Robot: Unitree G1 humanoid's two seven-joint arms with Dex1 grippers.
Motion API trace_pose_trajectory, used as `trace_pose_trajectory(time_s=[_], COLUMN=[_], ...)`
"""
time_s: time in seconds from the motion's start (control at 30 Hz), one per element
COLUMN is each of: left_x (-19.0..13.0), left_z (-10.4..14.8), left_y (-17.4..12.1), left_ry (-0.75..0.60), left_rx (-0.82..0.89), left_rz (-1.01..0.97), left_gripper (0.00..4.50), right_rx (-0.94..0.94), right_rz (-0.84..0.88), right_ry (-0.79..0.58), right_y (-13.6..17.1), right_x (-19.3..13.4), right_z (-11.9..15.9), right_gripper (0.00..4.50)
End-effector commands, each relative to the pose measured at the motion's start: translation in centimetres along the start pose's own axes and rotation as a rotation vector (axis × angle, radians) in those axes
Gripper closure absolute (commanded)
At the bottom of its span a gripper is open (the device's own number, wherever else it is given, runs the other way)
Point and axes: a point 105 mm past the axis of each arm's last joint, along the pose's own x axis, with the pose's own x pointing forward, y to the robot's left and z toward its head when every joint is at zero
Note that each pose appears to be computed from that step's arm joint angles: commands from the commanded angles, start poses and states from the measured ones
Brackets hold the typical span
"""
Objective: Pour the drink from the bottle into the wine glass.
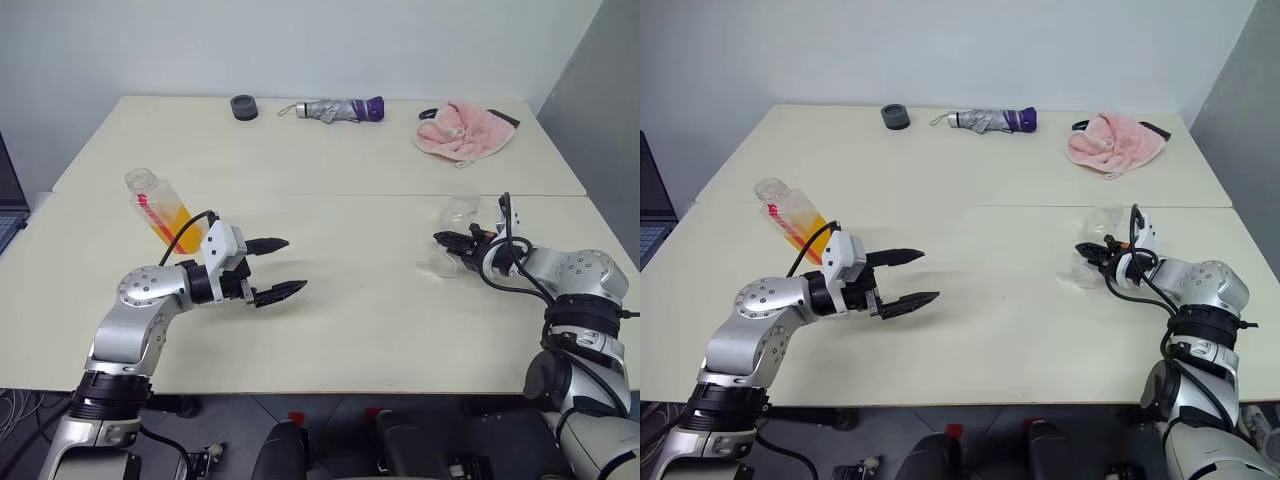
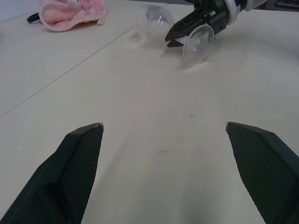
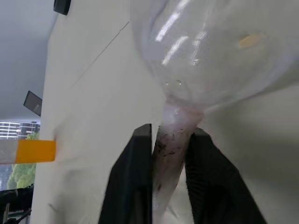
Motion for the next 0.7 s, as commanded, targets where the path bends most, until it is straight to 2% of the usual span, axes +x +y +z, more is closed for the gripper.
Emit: trace_pose_trajectory(time_s=[0.03, 0.1, 0.3, 0.4, 0.53, 0.7], left_x=[-0.1, -0.3, -1.0, -1.7, -2.4, -3.3], left_z=[0.6, 0.5, 0.4, 0.5, 0.6, 0.7], left_y=[-0.1, -0.1, 0.3, 0.8, 1.1, 1.4], left_ry=[-0.005, -0.003, -0.015, -0.032, -0.038, -0.031], left_rx=[0.025, 0.019, -0.030, -0.067, -0.094, -0.104], left_rz=[0.000, 0.008, 0.068, 0.129, 0.189, 0.246], left_gripper=[0.00, 0.00, 0.00, 0.00, 0.00, 0.00], right_rx=[-0.049, -0.061, -0.226, -0.478, -0.789, -0.988], right_rz=[0.053, 0.107, 0.310, 0.327, 0.280, 0.282], right_ry=[-0.042, -0.056, -0.125, -0.161, -0.266, -0.396], right_y=[1.8, 3.0, 9.4, 12.4, 13.6, 15.4], right_x=[-0.4, -0.4, 0.0, 1.9, 5.6, 9.9], right_z=[1.4, 1.7, 1.5, -0.4, -2.3, -4.2], right_gripper=[4.31, 4.31, 4.31, 4.31, 4.31, 4.31])
